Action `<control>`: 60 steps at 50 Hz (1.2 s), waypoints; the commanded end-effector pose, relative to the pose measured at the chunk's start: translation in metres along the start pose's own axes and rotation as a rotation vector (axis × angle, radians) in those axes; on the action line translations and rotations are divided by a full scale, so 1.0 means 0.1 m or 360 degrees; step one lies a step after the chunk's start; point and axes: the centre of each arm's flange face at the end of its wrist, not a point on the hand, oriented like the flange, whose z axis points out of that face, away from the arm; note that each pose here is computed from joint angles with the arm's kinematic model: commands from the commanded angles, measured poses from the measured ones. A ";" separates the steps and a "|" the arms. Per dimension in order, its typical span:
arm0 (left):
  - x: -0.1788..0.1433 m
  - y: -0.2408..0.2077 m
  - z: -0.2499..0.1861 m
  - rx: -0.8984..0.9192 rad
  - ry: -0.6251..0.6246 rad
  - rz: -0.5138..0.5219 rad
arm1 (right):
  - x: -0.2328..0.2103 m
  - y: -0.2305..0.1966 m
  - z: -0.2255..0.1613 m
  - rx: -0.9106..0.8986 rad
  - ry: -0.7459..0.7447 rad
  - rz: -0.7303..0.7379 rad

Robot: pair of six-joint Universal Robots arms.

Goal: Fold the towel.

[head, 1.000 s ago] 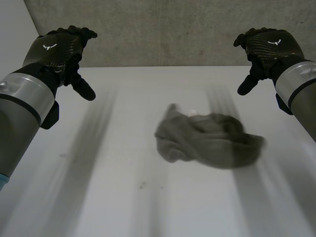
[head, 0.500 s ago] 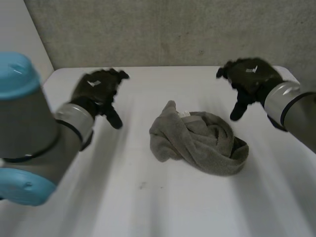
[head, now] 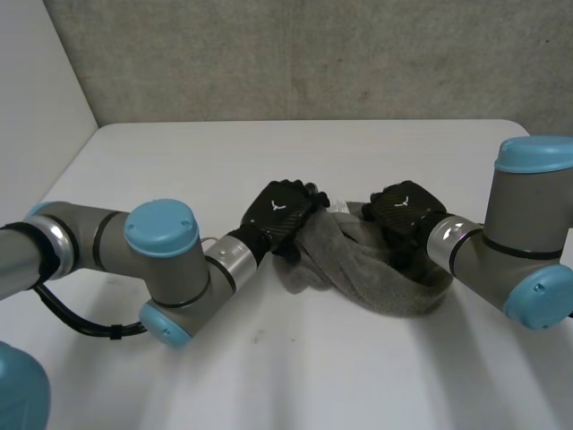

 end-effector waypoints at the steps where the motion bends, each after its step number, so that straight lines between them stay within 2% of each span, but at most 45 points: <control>1: -0.01 -0.01 0.06 0.0031 0.0004 0.0008 | 0.02 -0.04 0.06 0.0047 0.0023 -0.0029; 7: -0.16 -0.33 0.08 0.0199 -0.0177 0.0087 | 0.20 -0.31 0.10 0.0278 0.0172 -0.0010; 9: -0.31 -0.66 0.02 0.0328 -0.0370 0.0128 | 0.32 -0.57 0.05 0.0492 0.0277 0.0052; 10: -0.31 -0.66 0.02 0.0329 -0.0371 0.0128 | 0.32 -0.57 0.05 0.0493 0.0277 0.0052; 12: -0.43 -0.97 -0.15 0.0409 -0.0543 0.0134 | 0.30 -0.79 -0.02 0.0701 0.0307 0.0131; 15: -0.45 -1.13 -0.26 0.0445 -0.0599 0.0139 | 0.26 -0.86 -0.04 0.0772 0.0300 0.0168; 17: -0.43 -1.32 -0.49 0.0469 -0.0661 0.0146 | 0.15 -0.93 -0.07 0.0847 0.0264 0.0228; 23: -0.28 -1.43 -0.83 0.0443 -0.0651 0.0173 | 0.00 -0.96 -0.17 0.0834 0.0201 0.0274; 28: -0.15 -1.23 -1.07 0.0295 -0.0633 0.0226 | 0.05 -1.05 -0.38 0.0861 0.0228 0.0265; 31: -0.14 -1.20 -1.07 0.0275 -0.0629 0.0224 | 0.09 -1.14 -0.47 0.0898 0.0245 0.0257; 33: -0.13 -1.12 -1.02 0.0246 -0.0624 0.0210 | 0.16 -1.34 -0.70 0.0971 0.0268 0.0236; 37: -0.18 -0.97 -0.91 0.0193 -0.0626 0.0178 | 0.19 -1.48 -0.92 0.1006 0.0269 0.0223; 39: -0.22 -0.79 -0.77 0.0150 -0.0614 0.0069 | 0.20 -1.53 -1.01 0.1018 0.0272 0.0219; 40: -0.22 -0.79 -0.77 0.0149 -0.0614 0.0069 | 0.21 -1.56 -1.08 0.1030 0.0277 0.0215; 41: -0.23 -0.70 -0.70 0.0139 -0.0606 -0.0017 | 0.21 -1.58 -1.15 0.1040 0.0285 0.0212; 42: -0.23 -0.70 -0.70 0.0139 -0.0606 -0.0018 | 0.21 -1.58 -1.15 0.1040 0.0285 0.0212; 44: -0.26 -0.51 -0.55 0.0123 -0.0587 -0.0191 | 0.22 -1.64 -1.28 0.1068 0.0297 0.0207; 45: -0.26 -0.51 -0.55 0.0123 -0.0587 -0.0192 | 0.22 -1.64 -1.28 0.1069 0.0297 0.0207; 47: -0.23 -0.34 -0.40 0.0087 -0.0540 -0.0317 | 0.21 -1.65 -1.38 0.1080 0.0306 0.0200; 50: -0.19 -0.24 -0.36 0.0052 -0.0496 -0.0354 | 0.21 -1.65 -1.41 0.1083 0.0311 0.0200; 55: 0.09 0.05 -0.34 -0.0144 -0.0248 -0.0431 | 0.22 -1.68 -1.52 0.1116 0.0339 0.0193; 60: 0.16 0.07 -0.35 -0.0176 -0.0168 -0.0446 | 0.24 -1.69 -1.53 0.1118 0.0351 0.0192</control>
